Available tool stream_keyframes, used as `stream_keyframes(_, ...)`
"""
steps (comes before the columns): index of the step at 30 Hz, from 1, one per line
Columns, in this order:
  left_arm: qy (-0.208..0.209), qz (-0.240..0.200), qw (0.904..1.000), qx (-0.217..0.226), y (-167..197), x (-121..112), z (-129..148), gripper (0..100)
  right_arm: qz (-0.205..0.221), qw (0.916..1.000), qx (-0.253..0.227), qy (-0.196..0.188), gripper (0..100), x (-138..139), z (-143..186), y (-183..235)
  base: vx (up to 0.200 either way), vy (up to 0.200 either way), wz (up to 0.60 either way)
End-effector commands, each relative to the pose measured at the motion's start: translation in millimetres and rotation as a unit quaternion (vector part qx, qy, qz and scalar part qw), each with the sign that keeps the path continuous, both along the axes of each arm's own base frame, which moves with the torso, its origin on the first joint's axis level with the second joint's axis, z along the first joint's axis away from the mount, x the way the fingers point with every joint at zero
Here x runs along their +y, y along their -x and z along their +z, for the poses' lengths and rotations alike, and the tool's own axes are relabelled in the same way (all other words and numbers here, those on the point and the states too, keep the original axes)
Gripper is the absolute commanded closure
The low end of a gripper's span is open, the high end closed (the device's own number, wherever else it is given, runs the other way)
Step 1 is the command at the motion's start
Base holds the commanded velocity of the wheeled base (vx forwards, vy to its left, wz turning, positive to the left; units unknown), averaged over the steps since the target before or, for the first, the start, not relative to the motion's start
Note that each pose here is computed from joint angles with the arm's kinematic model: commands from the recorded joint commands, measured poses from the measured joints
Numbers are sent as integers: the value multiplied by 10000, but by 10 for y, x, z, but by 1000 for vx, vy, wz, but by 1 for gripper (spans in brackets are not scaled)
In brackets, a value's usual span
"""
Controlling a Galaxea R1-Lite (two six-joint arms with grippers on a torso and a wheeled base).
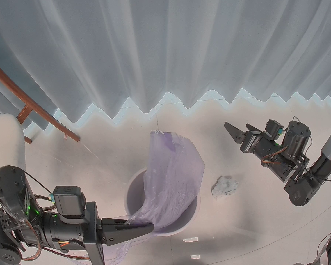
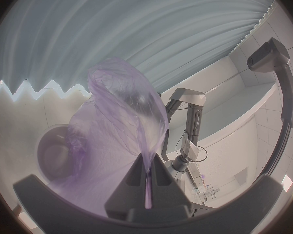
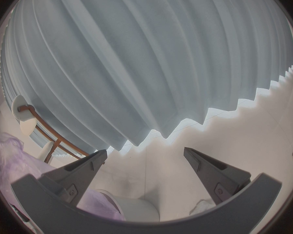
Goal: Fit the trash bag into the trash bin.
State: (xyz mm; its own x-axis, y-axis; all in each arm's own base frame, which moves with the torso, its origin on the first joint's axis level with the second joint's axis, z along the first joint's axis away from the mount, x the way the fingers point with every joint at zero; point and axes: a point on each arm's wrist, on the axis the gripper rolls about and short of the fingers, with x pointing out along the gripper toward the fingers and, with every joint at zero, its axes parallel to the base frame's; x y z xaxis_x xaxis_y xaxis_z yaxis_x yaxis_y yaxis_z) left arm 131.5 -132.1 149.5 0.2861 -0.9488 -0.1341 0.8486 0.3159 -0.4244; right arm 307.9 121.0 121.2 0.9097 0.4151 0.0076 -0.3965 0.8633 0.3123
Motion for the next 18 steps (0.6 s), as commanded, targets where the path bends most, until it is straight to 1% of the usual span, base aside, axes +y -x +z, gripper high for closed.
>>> stream_keyframes(1,-10,4,10000,15,-11,-8,-8,100,137,9997,173,65,0,137,-228,-71,0,0,0)
stream_keyframes(6,-13,-5,10000,8,-9,-10,-8,100,161,9999,-12,-10,0,189,-326,-141,0,0,0)
stream_keyframes(7,-13,-5,10000,8,-9,-10,-8,100,199,9998,-33,-19,100,213,-354,-139,0,0,0)
stream_keyframes(11,-28,-5,10000,25,-14,-15,-16,100,377,9992,-97,-114,100,339,-424,-115,0,0,0)
stream_keyframes(13,-33,-5,10000,31,-18,-18,-21,100,632,9977,24,-239,100,497,-453,-30,0,0,0)
stream_keyframes(16,-35,-6,10000,24,-18,-18,-21,100,771,9964,104,-346,100,591,-474,3,0,0,0)
stream_keyframes(18,-35,-6,10000,24,-18,-18,-21,100,824,9959,134,-349,100,629,-496,14,0,0,0)
